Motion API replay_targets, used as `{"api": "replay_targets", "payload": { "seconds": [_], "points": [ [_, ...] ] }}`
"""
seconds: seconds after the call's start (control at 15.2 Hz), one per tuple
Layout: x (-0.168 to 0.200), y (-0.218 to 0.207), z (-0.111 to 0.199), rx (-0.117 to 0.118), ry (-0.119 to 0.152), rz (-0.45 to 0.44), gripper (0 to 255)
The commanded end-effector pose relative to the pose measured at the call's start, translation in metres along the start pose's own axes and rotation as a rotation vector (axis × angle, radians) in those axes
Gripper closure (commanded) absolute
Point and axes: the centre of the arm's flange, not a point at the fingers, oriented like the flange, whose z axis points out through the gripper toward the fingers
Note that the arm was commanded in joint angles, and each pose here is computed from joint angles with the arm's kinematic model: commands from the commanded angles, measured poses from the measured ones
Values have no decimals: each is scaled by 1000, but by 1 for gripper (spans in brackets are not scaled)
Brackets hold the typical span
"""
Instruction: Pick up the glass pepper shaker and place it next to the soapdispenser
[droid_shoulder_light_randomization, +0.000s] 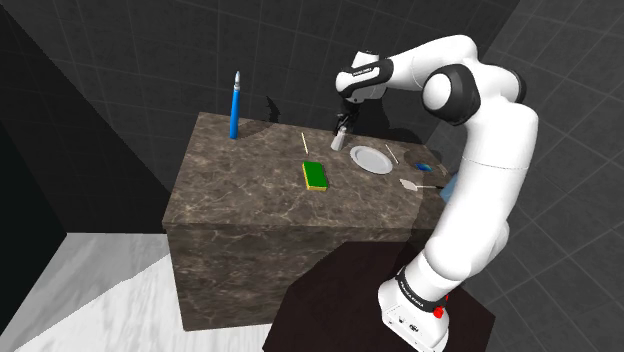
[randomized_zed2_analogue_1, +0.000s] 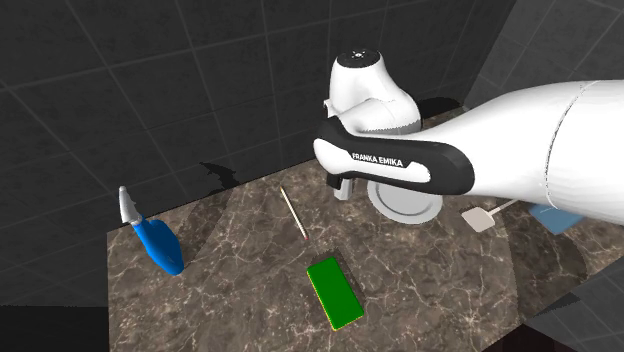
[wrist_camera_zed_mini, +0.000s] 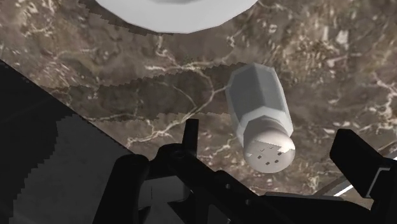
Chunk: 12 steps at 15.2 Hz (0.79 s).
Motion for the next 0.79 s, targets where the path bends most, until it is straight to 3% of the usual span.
{"api": "replay_targets", "payload": {
  "seconds": [0.0,0.46,0.53,0.73],
  "points": [
    [1,-1,9,0,0,0,0],
    [1,-1,9,0,0,0,0],
    [1,-1,9,0,0,0,255],
    [1,-1,9,0,0,0,255]
  ]
}}
